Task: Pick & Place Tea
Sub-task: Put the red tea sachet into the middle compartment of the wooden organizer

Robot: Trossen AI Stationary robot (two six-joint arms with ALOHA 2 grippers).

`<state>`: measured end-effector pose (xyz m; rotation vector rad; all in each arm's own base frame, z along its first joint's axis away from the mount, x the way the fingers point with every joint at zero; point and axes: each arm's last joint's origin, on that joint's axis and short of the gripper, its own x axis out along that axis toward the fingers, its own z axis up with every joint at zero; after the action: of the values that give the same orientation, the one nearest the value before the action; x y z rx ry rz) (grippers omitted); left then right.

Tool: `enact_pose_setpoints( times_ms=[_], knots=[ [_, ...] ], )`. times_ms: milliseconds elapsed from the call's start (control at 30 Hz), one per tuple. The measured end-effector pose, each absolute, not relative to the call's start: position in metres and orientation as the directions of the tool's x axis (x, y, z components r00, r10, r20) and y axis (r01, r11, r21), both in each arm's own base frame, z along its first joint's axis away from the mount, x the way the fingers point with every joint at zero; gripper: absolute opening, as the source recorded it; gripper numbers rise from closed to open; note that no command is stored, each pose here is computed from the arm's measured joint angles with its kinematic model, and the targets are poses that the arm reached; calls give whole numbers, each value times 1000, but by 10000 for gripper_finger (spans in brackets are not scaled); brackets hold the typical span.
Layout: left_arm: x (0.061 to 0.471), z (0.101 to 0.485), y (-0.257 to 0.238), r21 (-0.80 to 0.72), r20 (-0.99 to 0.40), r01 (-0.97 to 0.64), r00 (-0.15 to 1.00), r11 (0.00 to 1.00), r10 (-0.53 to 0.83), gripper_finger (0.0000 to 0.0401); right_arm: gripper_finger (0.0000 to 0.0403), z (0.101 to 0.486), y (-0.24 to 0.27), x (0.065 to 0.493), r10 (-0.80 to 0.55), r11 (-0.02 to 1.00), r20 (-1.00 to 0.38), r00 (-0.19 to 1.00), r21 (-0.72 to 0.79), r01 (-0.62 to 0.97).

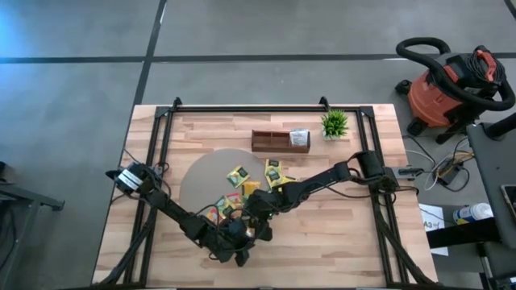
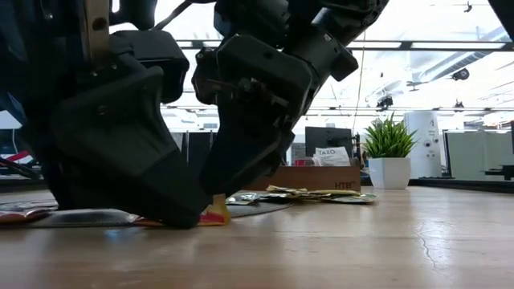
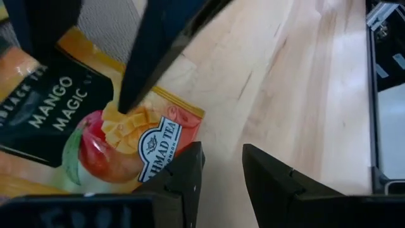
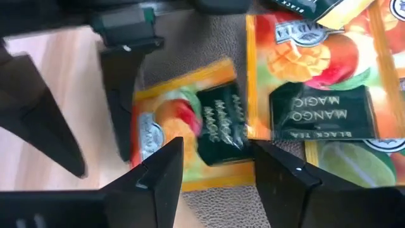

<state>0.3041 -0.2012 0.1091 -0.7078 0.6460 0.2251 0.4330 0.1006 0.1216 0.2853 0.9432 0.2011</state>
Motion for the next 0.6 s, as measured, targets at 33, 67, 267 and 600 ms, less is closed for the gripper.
enact_pose_setpoints(
  times_ms=[33, 67, 267, 600],
  knots=[
    [304, 109, -201, -526, -621, -401, 784, 750, -16, 119, 177, 121, 101, 433, 292, 944, -767, 572, 326, -45],
    [304, 109, -201, -521, -620, -400, 784, 754, -12, 119, 176, 121, 101, 433, 292, 944, -767, 571, 326, -45],
    [304, 108, -200, -506, -623, -401, 782, 763, -2, 119, 174, 121, 97, 434, 305, 939, -764, 569, 340, -46],
    [303, 108, -200, -472, -629, -386, 777, 793, 3, 119, 121, 125, 96, 436, 416, 896, -737, 532, 433, -100]
  ],
)
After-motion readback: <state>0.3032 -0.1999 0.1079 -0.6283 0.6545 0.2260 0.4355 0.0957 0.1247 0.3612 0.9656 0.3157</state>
